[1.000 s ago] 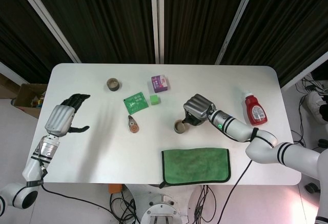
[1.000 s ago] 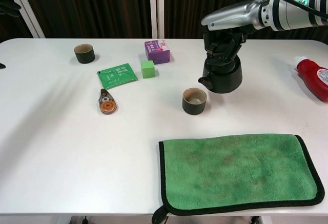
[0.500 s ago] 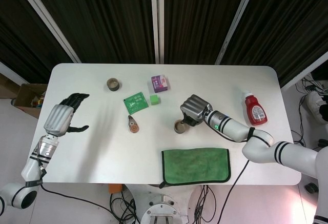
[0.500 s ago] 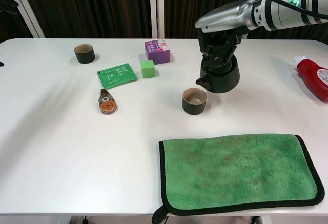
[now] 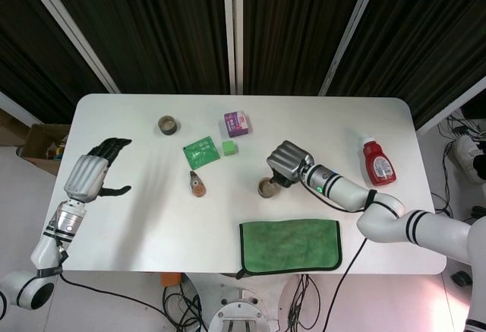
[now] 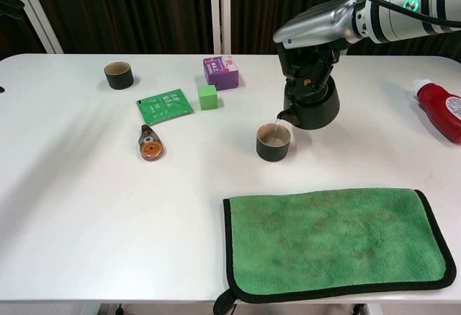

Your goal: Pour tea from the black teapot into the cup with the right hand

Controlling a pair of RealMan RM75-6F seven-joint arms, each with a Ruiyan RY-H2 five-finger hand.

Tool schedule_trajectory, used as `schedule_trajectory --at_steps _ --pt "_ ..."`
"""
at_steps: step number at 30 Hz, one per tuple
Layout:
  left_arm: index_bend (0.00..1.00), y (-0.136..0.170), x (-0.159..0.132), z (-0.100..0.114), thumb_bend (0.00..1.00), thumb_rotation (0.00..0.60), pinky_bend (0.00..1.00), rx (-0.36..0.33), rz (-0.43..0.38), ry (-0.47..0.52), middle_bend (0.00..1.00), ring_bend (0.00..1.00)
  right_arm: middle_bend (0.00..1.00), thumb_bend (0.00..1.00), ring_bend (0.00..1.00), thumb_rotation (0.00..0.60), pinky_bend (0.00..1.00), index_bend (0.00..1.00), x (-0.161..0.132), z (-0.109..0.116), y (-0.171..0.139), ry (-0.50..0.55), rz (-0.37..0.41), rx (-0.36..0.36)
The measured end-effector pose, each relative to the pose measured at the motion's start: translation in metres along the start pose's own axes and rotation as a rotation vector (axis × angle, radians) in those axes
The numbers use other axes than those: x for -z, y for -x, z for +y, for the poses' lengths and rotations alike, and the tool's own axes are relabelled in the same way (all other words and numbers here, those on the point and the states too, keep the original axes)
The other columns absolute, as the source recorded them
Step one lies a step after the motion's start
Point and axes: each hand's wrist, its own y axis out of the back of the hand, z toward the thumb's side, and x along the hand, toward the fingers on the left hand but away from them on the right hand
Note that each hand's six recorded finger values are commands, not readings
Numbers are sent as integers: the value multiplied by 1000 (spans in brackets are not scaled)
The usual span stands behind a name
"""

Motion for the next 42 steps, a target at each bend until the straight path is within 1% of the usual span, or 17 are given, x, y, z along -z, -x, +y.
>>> schedule_trajectory --at_steps 4,21,37,42 --pt "138 0 0 -1 0 600 274 1 -1 2 137 115 1000 723 894 559 589 1000 0 2 -1 -19 -2 1" --pt "139 1 0 -1 0 600 274 0 -1 2 137 115 1000 722 899 561 596 1000 -1 2 -1 -55 -14 4" --pt "138 1 1 -1 0 600 274 1 0 4 137 115 1000 730 900 562 597 1000 -2 1 1 -42 -19 -1" --pt "138 1 1 1 0 600 274 -1 -1 2 137 115 1000 731 900 562 598 1000 -2 -1 0 -16 -23 -2"
